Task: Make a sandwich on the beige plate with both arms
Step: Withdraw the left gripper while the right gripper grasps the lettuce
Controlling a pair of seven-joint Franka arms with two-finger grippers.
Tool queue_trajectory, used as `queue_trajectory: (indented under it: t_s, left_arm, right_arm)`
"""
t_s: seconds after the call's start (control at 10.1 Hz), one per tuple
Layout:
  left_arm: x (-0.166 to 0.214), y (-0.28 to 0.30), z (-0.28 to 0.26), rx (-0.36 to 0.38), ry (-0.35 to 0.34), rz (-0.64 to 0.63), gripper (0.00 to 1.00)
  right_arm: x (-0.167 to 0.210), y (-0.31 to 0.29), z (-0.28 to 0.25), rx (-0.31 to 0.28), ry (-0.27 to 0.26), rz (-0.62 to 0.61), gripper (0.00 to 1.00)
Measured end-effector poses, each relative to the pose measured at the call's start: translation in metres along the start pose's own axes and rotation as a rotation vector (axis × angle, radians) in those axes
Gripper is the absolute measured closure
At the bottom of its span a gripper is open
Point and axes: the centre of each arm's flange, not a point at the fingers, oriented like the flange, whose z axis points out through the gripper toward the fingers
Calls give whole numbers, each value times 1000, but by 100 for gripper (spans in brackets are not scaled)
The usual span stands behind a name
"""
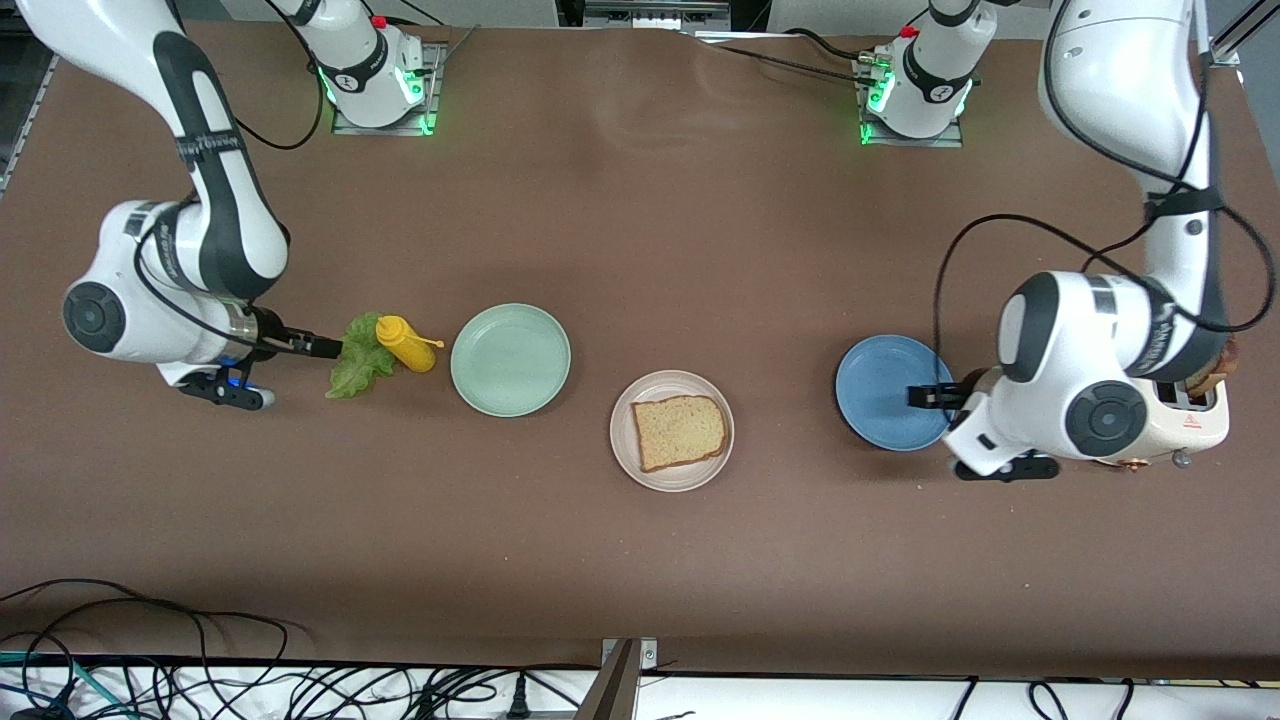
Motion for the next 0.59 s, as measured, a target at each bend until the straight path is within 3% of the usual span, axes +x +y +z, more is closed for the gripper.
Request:
queue_trajectory:
  t_s: [0.4, 0.59]
  left_arm:
    - [-12, -100, -36, 39, 39, -161, 0]
    - [-14, -145, -34, 47, 35, -230, 0]
  right_arm:
    - [13, 0, 51, 31, -33, 48, 1]
    - [15, -2, 64, 31, -44, 51, 11]
